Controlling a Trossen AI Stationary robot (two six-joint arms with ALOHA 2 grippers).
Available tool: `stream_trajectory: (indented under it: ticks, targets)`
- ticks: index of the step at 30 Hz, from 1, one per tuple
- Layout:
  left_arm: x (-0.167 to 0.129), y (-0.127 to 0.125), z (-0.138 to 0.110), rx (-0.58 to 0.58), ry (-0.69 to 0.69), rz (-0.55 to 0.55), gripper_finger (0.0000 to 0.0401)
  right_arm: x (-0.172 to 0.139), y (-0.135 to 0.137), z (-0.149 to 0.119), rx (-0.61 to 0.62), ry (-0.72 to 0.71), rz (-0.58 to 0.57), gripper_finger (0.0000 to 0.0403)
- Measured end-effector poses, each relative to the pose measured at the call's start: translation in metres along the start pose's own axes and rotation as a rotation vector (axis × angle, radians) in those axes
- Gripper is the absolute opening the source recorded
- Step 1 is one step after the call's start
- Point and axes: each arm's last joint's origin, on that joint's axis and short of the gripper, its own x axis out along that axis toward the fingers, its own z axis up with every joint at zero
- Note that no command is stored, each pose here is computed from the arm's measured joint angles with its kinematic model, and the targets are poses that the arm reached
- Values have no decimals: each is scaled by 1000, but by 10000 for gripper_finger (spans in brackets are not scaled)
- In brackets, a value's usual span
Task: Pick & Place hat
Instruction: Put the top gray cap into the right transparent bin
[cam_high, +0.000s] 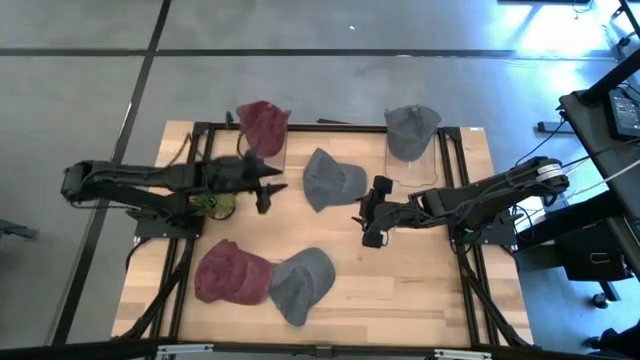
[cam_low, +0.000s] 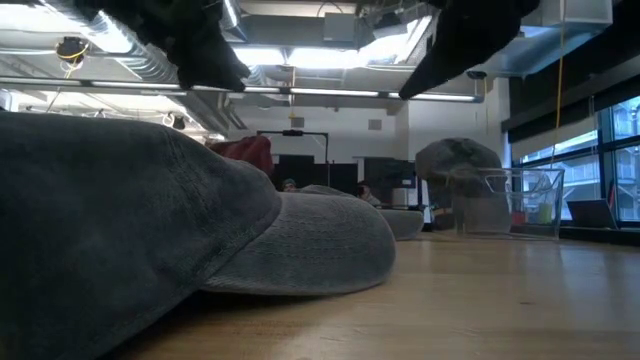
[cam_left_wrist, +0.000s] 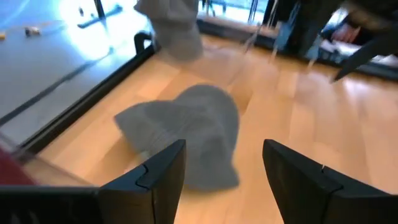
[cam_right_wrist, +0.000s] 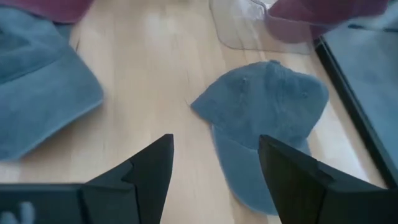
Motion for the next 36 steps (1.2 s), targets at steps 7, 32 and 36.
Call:
stream_trajectory:
  ticks: [7,32,36]
  targets:
    - [0,-28,-27,-20,-183,-84,207,18,-30,-3,416,3,-51,234]
    - [-4,-39,-35,50,-218,-132,207,141,-91,-22,-24,142,107,234]
    - [-4,-39,-35,50,-218,-129,207,155,-87,-31,-56,170,115,234]
